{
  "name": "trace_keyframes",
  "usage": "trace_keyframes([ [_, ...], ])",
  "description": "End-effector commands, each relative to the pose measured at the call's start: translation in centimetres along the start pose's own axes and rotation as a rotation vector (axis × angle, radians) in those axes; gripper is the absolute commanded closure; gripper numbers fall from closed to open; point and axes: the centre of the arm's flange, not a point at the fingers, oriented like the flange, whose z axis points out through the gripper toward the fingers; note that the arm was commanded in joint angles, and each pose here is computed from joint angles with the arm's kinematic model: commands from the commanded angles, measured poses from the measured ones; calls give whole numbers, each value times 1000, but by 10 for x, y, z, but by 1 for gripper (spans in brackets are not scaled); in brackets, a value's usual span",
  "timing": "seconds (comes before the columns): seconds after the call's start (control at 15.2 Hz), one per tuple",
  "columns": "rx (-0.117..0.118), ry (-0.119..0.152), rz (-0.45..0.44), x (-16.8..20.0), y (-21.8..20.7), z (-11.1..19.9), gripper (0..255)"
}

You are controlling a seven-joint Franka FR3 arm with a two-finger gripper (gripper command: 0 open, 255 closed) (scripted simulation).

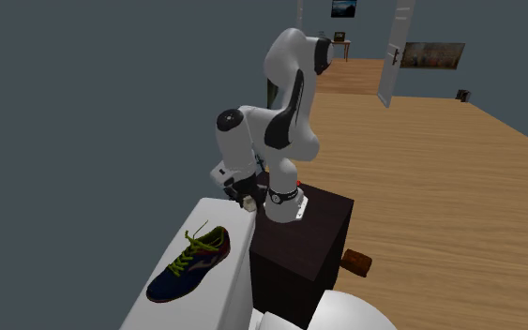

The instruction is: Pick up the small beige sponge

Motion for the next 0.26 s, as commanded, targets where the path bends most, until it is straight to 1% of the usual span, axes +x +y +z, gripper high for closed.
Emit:
trace_keyframes([
  [0.0,0,-1,0,-2,-1,-10,255],
  [0.07,0,-1,0,-4,-2,-15,255],
  [0.2,0,-1,0,-4,-2,-16,255],
])
